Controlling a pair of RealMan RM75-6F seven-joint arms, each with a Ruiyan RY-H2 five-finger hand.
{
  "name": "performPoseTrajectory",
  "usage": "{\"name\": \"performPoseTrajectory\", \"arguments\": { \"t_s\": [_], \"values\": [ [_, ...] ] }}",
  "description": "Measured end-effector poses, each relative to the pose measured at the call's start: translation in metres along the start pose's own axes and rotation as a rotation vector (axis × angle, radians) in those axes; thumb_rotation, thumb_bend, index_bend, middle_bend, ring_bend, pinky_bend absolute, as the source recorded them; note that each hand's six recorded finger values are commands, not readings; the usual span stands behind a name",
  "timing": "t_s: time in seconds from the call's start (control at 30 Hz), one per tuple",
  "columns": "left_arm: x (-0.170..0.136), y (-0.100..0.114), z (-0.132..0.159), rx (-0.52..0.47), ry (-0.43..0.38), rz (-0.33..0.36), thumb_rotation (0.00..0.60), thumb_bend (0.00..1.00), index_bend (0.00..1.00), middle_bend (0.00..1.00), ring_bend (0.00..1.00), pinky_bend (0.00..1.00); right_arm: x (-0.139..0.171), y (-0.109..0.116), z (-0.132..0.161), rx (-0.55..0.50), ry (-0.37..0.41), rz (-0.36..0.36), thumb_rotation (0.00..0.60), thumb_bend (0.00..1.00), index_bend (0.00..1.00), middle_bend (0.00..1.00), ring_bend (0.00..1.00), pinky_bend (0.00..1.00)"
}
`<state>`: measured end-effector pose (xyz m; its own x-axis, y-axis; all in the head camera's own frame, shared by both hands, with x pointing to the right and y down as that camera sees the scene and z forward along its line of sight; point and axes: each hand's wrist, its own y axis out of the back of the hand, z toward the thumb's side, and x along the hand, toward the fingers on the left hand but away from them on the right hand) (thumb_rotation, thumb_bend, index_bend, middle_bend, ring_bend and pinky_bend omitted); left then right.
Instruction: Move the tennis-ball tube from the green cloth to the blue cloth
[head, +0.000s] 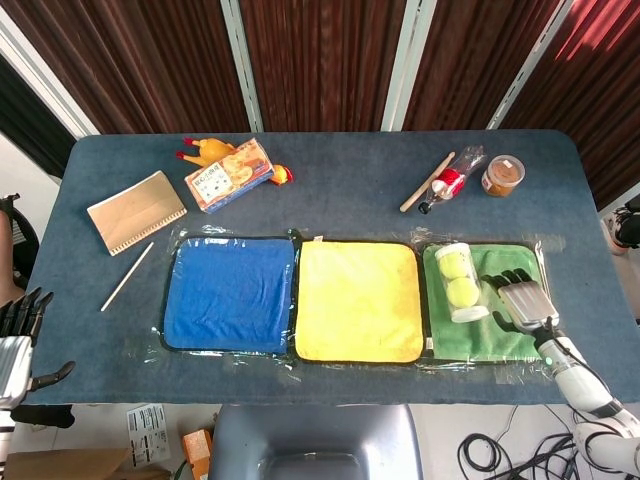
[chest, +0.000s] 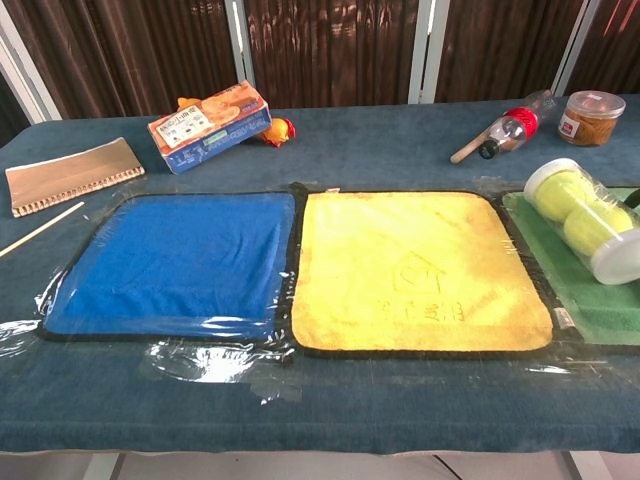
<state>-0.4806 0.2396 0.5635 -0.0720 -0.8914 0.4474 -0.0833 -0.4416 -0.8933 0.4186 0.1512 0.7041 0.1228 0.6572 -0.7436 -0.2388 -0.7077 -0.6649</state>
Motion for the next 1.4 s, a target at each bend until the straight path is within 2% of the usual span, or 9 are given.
{"name": "performPoseTrajectory", "arguments": {
  "t_s": [0.47, 0.8, 1.4],
  "values": [
    [-0.003, 0.005, -0.001, -0.013, -0.001, 0.017, 0.6, 0.03, 0.0, 0.0, 0.0, 0.04, -0.01, 0.002, 0.041, 0.02, 0.084, 0.017, 0.6, 0.4, 0.19, 0.24, 0.11, 0.13],
    [-0.005, 0.007, -0.002, -0.019, -0.007, 0.023, 0.6, 0.03, 0.0, 0.0, 0.0, 0.04, -0.012, 0.007, 0.064, -0.013, 0.134, 0.022, 0.6, 0.4, 0.17, 0.24, 0.11, 0.13],
    [-0.012, 0.014, -0.004, -0.04, -0.007, 0.052, 0.6, 0.03, 0.0, 0.0, 0.0, 0.04, -0.022, 0.018, 0.106, -0.014, 0.223, 0.033, 0.6, 0.4, 0.16, 0.24, 0.11, 0.13]
  ]
}}
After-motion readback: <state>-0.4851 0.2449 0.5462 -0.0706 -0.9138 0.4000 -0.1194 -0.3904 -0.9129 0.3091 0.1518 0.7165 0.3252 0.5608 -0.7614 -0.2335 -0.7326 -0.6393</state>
